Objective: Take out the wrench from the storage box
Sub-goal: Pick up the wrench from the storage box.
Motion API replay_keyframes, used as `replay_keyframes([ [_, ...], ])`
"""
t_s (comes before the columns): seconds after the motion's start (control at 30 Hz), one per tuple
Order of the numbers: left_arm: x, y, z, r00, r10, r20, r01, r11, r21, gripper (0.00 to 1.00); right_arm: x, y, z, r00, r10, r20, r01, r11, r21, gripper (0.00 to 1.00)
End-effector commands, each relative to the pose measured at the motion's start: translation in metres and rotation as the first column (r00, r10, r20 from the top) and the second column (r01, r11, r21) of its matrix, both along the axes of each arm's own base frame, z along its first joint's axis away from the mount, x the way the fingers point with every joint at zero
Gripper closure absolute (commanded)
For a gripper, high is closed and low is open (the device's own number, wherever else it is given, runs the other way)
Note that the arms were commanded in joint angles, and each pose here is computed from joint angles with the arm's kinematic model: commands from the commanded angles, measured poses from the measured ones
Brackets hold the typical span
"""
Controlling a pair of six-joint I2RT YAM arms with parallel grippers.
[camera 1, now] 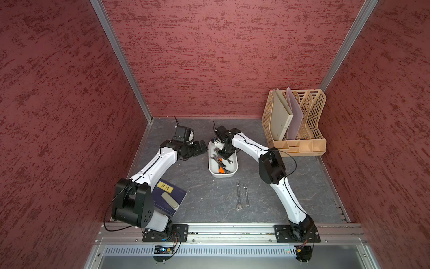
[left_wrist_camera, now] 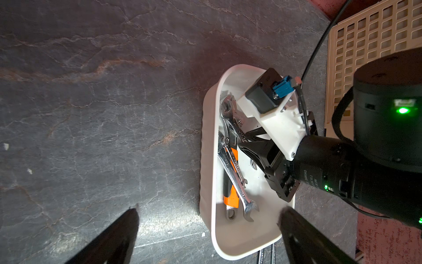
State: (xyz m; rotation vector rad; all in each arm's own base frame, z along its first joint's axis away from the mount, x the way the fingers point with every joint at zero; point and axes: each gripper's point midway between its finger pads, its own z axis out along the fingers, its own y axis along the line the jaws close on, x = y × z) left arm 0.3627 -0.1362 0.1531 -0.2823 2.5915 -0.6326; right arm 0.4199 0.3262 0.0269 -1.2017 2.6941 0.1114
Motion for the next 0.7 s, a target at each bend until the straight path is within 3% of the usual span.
replay_keyframes([
  [0.0, 0.005, 0.002, 0.002, 1.000, 0.006, 0.005, -0.006, 1.000, -0.002, 0.00, 0.007, 0.005, -0.008, 1.000, -0.010, 0.030, 0.010, 1.000, -0.010, 0.73],
  [0.67, 0.005, 0.000, 0.004, 1.000, 0.000, 0.007, 0.000, 1.000, -0.012, 0.00, 0.004, 0.018, 0.011, 0.993, -0.090, 0.072, 0.086, 0.995, 0.051, 0.91],
])
